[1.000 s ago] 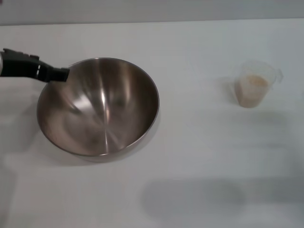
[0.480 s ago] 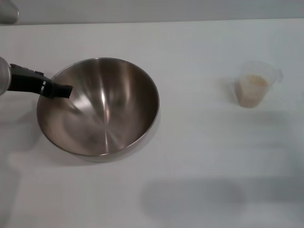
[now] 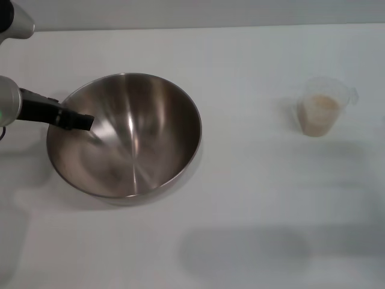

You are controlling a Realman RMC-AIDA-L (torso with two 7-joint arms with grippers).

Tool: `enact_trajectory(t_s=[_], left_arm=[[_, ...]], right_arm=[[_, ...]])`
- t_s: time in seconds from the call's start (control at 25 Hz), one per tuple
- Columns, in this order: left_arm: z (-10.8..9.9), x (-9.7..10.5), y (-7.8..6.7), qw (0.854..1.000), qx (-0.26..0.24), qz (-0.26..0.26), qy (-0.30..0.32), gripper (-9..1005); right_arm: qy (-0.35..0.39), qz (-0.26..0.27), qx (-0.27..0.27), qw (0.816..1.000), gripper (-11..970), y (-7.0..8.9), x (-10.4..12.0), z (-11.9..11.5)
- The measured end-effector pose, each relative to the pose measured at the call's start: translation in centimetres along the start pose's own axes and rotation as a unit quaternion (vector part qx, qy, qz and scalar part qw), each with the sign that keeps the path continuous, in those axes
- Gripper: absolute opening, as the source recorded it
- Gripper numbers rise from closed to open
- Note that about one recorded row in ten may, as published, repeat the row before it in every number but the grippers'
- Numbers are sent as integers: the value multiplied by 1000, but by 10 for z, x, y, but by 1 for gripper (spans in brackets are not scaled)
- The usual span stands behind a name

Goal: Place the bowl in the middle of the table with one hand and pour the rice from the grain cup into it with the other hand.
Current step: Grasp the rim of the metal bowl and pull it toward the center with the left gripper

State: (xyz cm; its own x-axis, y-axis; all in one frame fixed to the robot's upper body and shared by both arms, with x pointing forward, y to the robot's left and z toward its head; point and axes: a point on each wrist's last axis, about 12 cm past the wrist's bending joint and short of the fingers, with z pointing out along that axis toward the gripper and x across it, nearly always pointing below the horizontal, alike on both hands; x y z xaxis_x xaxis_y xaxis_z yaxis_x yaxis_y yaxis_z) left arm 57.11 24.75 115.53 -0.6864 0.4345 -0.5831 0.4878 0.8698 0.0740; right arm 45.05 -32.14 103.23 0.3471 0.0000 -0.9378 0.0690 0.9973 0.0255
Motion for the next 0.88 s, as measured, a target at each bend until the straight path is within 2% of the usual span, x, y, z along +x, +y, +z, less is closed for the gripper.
enact_trajectory(t_s=[0.2, 0.44, 0.64, 0.88], left_arm=[[1, 0, -1, 1000, 1, 1, 1, 818], [3, -1, -3, 1000, 0, 8, -2, 755], [3, -2, -4, 1000, 0, 11, -2, 586], [3, -5, -3, 1000, 1, 21, -7, 302]], right_arm=[[1, 0, 0, 1000, 661, 0, 0, 0], [1, 0, 0, 1000, 661, 0, 0, 0], [1, 0, 0, 1000, 662, 0, 0, 0], [4, 1, 0, 1000, 662, 0, 1, 0]])
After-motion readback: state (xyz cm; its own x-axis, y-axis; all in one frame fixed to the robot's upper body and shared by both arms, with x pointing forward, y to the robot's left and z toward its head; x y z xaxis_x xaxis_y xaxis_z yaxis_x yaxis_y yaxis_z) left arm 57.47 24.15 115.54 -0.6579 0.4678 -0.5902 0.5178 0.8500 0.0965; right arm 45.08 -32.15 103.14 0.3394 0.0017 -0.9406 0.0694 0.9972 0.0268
